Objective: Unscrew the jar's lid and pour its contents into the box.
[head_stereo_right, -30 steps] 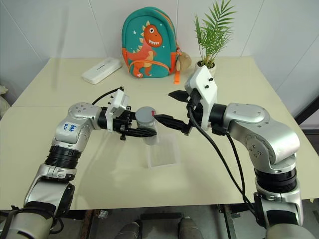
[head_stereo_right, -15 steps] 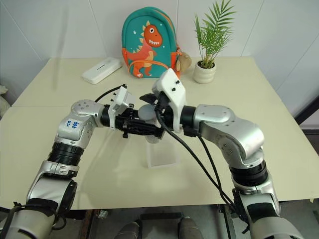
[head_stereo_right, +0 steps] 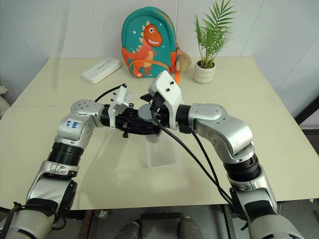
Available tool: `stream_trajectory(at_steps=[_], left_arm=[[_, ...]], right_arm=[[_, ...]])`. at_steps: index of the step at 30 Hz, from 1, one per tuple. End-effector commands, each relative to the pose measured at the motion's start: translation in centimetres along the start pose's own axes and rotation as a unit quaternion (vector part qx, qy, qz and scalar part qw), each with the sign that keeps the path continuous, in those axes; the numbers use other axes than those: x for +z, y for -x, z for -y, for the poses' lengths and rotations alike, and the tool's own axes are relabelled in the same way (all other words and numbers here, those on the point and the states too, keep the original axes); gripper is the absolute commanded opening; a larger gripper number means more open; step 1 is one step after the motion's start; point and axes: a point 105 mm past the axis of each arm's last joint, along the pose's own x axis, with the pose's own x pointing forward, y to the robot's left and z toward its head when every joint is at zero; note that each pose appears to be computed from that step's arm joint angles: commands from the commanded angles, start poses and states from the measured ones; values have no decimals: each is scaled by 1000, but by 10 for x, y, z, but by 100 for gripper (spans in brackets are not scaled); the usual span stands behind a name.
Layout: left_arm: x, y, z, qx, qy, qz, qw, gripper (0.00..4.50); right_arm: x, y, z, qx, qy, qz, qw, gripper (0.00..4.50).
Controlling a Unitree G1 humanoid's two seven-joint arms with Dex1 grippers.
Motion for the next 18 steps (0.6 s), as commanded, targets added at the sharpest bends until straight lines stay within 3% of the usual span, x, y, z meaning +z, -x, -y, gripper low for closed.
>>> stream_trajectory(at_steps=[1, 18], left_arm=[[10, -1, 4, -6, -17, 15, 1000, 209], [6, 5, 5, 0, -9, 8, 1000, 209]], right_arm=[[19, 9, 5, -18, 22, 29, 999, 448], [4, 59, 20, -84, 11, -20, 996, 448]])
